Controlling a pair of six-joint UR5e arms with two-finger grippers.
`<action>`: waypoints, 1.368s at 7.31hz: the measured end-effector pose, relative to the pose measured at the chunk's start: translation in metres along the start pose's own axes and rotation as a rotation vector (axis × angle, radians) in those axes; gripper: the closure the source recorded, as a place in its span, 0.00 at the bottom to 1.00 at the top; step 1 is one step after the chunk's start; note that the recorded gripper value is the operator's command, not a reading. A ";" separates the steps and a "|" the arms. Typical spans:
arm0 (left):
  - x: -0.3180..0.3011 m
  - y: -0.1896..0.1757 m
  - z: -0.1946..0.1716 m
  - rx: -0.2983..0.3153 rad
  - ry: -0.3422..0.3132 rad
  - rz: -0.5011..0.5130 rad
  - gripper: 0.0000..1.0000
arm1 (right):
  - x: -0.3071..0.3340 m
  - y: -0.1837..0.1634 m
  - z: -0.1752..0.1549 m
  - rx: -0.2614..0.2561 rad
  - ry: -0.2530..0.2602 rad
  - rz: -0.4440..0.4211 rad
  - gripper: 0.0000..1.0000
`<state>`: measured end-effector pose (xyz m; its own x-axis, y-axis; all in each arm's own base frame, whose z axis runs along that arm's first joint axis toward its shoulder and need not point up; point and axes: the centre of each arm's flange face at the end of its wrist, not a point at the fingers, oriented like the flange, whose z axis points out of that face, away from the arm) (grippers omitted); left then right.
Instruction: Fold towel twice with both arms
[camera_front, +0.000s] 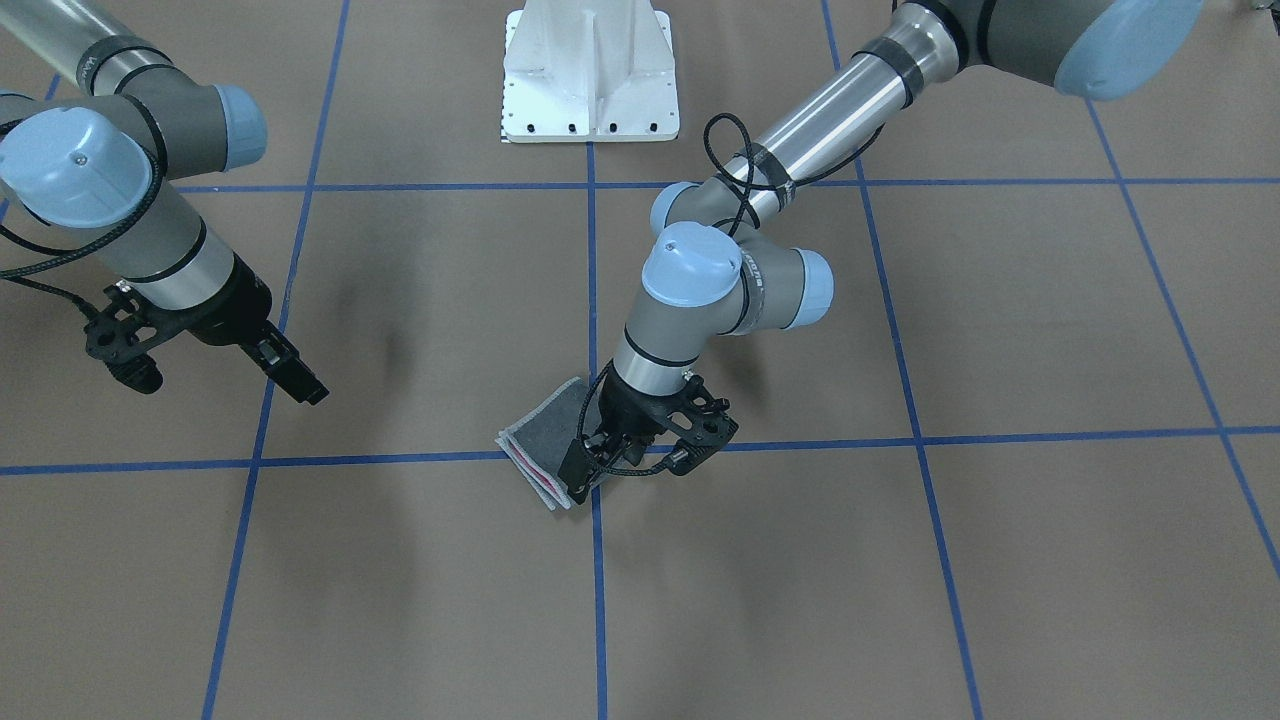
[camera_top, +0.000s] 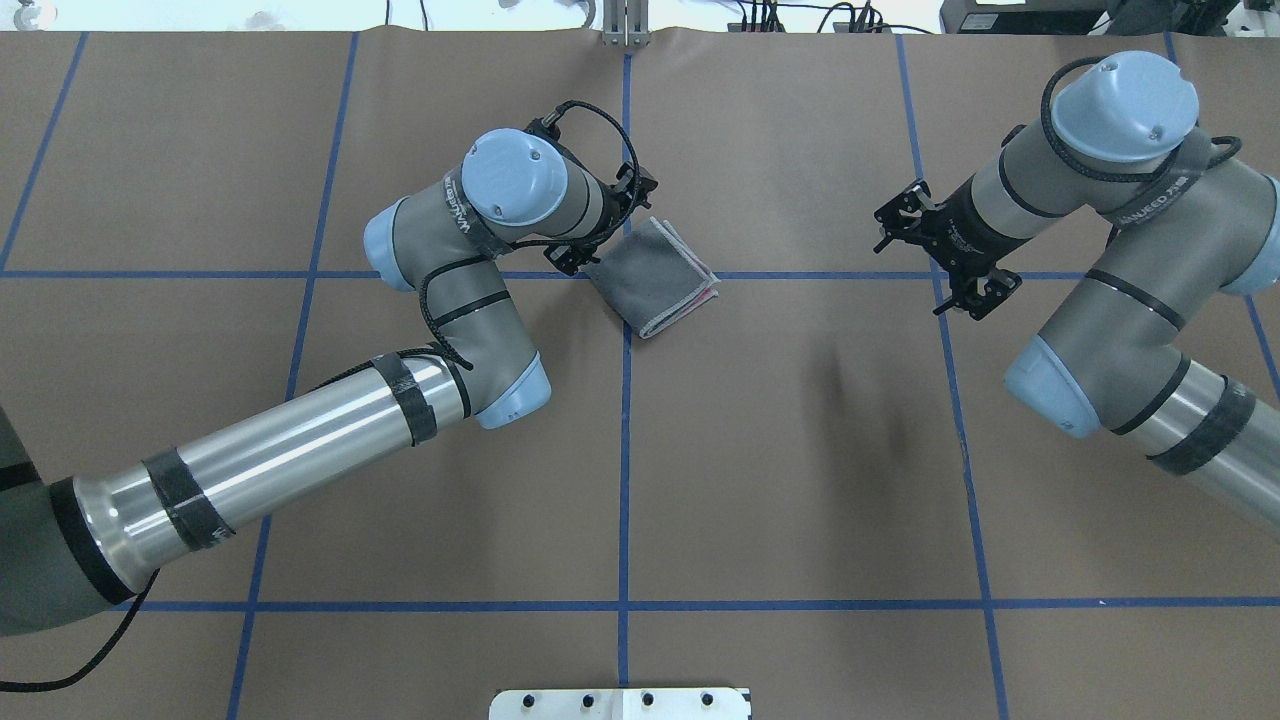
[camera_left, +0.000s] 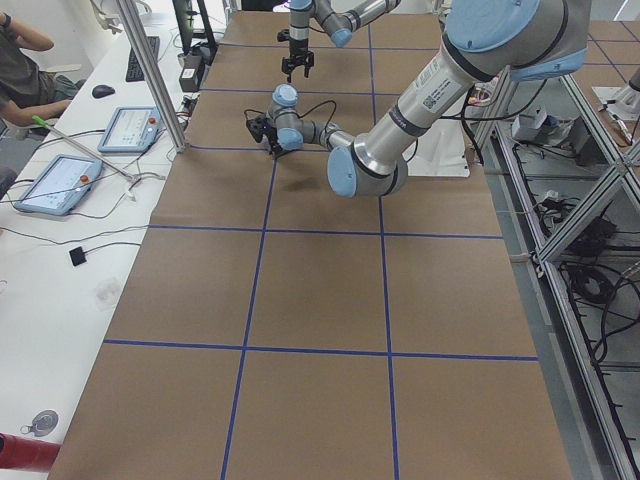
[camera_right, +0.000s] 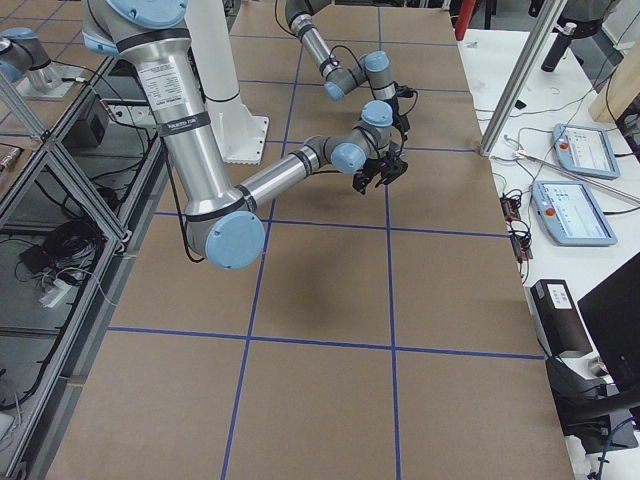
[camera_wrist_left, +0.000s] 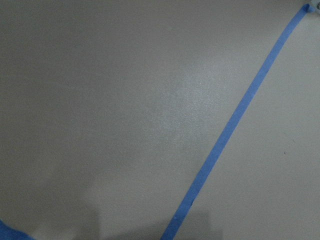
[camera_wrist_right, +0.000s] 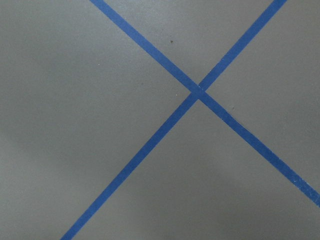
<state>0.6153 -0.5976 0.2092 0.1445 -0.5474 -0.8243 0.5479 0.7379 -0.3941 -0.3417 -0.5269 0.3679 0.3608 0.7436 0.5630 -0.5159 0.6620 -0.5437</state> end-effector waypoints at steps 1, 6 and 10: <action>0.011 0.000 -0.013 -0.012 0.023 0.003 0.00 | -0.001 -0.002 -0.002 0.001 -0.002 0.001 0.01; -0.079 -0.060 -0.180 -0.106 -0.084 0.200 0.00 | 0.005 -0.057 -0.047 0.003 -0.041 -0.036 0.00; -0.296 -0.163 -0.305 -0.115 -0.345 0.754 0.00 | 0.105 -0.169 -0.089 0.020 -0.002 -0.547 0.00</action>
<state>0.2318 -0.4354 0.3936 0.6930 0.0326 -0.7202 0.1187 0.9802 0.1586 -0.1477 -0.5527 0.4636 0.5792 0.2914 0.7614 -0.2680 0.9501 -0.1597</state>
